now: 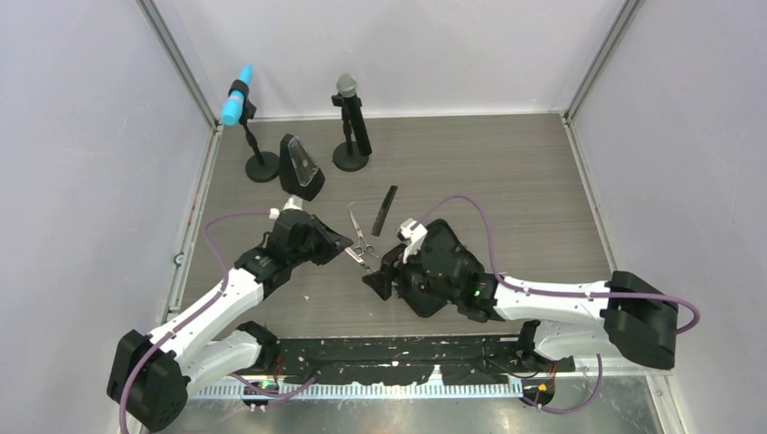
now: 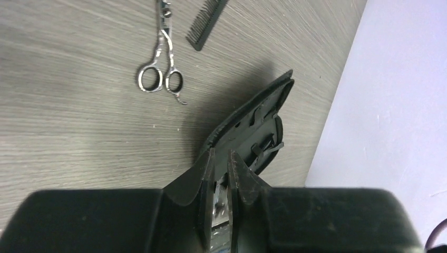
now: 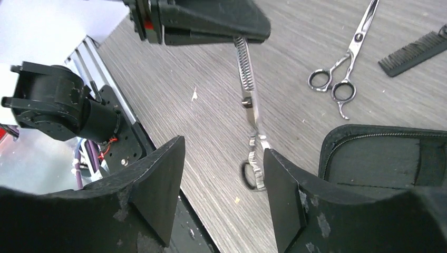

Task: Sort the hair-cutting tools
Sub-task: Pick up the scissors from the center of the board.

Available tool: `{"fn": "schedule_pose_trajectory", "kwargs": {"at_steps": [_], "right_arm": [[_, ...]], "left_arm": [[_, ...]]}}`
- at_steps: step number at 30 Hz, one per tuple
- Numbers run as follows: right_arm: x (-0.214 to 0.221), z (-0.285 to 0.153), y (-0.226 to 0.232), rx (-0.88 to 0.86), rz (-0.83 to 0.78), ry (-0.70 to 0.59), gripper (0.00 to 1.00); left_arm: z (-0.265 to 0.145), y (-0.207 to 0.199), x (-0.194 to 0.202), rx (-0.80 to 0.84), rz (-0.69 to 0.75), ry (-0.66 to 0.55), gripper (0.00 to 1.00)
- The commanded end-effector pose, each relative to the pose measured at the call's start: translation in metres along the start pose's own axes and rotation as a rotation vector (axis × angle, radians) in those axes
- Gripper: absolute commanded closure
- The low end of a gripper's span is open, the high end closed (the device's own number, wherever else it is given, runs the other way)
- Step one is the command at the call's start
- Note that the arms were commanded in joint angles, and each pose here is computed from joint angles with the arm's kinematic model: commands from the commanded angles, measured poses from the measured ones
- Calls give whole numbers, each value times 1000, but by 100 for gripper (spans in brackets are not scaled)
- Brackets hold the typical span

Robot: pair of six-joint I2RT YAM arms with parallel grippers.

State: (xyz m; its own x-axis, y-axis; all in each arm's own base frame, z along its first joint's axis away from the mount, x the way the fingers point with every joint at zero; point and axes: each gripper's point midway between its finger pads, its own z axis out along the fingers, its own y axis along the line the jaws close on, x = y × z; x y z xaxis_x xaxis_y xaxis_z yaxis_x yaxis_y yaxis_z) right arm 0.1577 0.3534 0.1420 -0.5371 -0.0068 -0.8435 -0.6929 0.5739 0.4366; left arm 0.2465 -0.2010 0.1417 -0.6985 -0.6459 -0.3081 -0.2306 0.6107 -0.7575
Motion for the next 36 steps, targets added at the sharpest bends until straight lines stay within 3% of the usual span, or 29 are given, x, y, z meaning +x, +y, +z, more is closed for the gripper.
{"fn": "schedule_pose_trajectory", "kwargs": {"at_steps": [1, 8, 13, 20, 36], "right_arm": [[-30, -9, 3, -47, -48, -197, 34], [-29, -16, -2, -74, -10, -289, 34], [-32, -23, -16, -27, 18, -335, 34], [-45, -46, -55, 53, 199, -426, 34], [-78, -57, -57, -163, 519, -500, 32]], "left_arm": [[-8, -14, -21, 87, -183, -106, 100], [-16, -16, -28, 172, -320, -141, 100], [-17, -9, -28, 144, -277, -150, 100], [-16, -24, -17, 281, -279, -91, 100], [-47, -76, -19, 546, -343, -27, 100]]}}
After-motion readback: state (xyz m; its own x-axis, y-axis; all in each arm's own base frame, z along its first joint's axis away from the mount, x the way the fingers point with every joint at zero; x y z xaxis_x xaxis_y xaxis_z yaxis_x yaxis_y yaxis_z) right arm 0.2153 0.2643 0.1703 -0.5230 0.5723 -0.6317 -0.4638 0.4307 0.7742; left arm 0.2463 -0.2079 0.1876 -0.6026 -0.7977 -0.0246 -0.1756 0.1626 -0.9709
